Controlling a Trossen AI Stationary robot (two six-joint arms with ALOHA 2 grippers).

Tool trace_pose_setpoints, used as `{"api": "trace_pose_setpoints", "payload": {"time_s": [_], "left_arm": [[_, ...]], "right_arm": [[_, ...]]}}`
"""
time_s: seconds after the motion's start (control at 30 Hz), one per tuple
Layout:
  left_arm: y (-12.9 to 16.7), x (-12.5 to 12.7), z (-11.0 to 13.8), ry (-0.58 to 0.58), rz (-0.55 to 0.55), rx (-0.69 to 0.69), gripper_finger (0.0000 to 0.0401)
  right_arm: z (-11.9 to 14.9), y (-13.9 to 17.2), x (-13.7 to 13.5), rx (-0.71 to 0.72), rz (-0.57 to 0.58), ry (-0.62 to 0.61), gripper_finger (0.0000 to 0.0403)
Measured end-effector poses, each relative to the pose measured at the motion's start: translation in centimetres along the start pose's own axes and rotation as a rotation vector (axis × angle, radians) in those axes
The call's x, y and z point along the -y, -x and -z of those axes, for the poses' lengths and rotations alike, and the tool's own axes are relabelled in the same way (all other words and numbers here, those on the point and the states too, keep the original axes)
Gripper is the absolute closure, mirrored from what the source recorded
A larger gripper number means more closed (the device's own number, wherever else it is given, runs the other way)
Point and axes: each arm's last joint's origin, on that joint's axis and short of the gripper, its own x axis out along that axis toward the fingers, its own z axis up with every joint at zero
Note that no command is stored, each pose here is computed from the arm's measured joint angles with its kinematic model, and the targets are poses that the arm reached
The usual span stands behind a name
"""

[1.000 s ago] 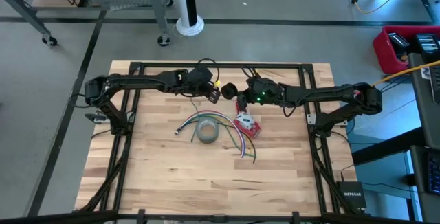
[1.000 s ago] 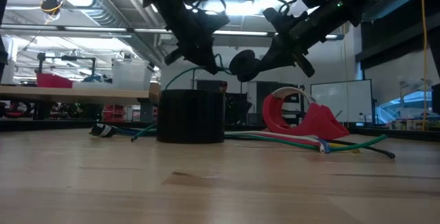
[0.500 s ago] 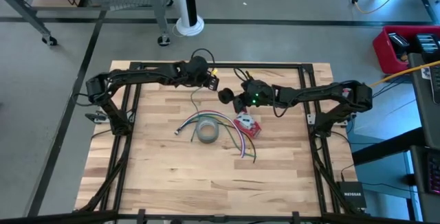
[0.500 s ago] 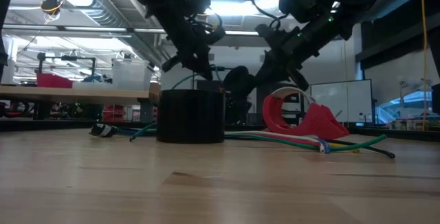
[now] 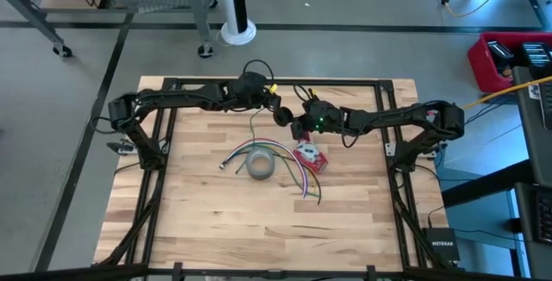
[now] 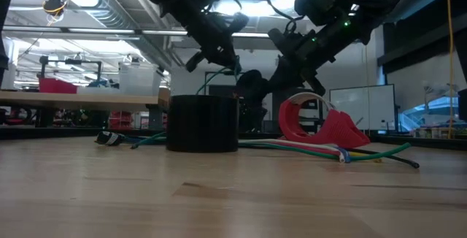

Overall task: Coil cords
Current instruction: Coil the green wire onto the black spool

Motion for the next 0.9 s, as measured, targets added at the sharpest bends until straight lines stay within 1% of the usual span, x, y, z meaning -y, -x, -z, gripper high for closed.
{"api": "trace_pose_setpoints", "payload": {"time_s": [0.17, 0.3, 0.43, 0.53, 0.6, 0.73, 0.9], "left_arm": [[0.1, 0.5, 0.4, -0.014, 0.003, 0.001, 0.0401], [0.0, -0.5, -0.3, -0.017, -0.062, 0.042, 0.0401], [-0.2, -1.3, -1.0, -0.003, -0.114, 0.080, 0.0401], [-0.2, -1.3, -1.0, 0.008, -0.121, 0.090, 0.0401], [-0.2, -1.3, -1.1, 0.024, -0.118, 0.098, 0.0401], [-0.3, -0.6, -0.9, 0.031, -0.086, 0.131, 0.0401], [-0.5, 0.1, -0.4, 0.017, -0.067, 0.124, 0.0401]], "right_arm": [[0.0, 0.0, -0.1, -0.007, -0.019, -0.022, 0.0400], [0.1, 0.0, -0.3, -0.038, -0.068, -0.047, 0.0400], [-0.1, 0.1, -0.6, -0.067, -0.152, -0.065, 0.0400], [-0.1, 0.1, -0.8, -0.075, -0.180, -0.065, 0.0400], [-0.1, 0.1, -0.7, -0.061, -0.161, -0.065, 0.0400], [-0.3, 0.0, -0.4, 0.007, -0.064, -0.066, 0.0400], [-0.5, 0.0, 0.0, 0.102, 0.063, -0.063, 0.0400]]}}
